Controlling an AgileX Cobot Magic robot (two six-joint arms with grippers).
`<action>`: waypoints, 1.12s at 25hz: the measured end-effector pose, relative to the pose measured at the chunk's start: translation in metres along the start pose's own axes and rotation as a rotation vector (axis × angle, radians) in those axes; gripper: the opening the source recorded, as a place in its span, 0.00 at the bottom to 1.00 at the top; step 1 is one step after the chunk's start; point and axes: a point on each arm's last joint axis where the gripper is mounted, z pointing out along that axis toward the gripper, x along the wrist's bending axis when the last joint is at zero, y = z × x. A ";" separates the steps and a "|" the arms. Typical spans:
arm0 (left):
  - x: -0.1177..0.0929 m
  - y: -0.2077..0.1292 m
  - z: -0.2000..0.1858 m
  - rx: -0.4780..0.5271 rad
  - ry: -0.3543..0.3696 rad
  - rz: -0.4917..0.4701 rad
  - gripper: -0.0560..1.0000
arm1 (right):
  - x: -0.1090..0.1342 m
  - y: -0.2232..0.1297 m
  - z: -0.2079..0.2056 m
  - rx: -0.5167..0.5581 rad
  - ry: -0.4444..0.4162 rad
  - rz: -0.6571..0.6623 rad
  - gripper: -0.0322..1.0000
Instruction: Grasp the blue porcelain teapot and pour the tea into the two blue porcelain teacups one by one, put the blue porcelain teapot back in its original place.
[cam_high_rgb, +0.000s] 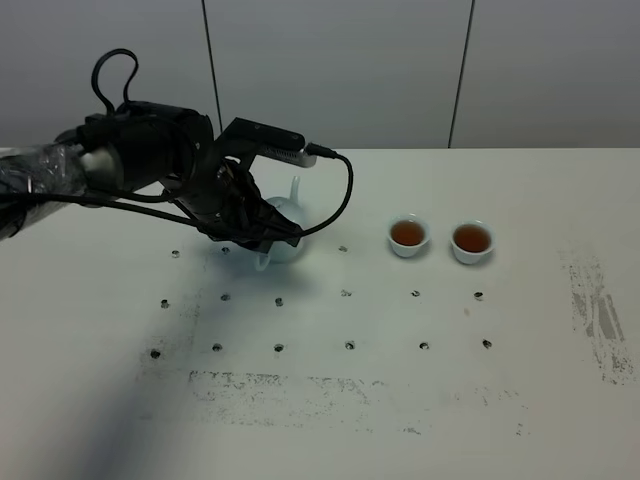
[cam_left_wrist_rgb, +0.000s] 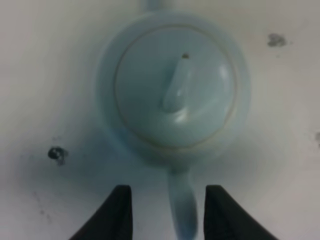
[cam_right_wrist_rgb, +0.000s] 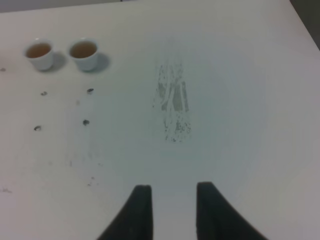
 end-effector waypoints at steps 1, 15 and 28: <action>-0.001 0.002 -0.011 -0.016 0.001 0.001 0.44 | 0.000 0.000 0.000 0.000 0.000 0.000 0.26; 0.007 -0.005 -0.167 -0.151 0.116 0.059 0.44 | 0.000 0.000 0.000 0.000 0.000 0.000 0.26; 0.050 -0.144 -0.193 -0.148 0.143 -0.241 0.44 | 0.000 0.000 0.000 0.000 0.000 0.000 0.26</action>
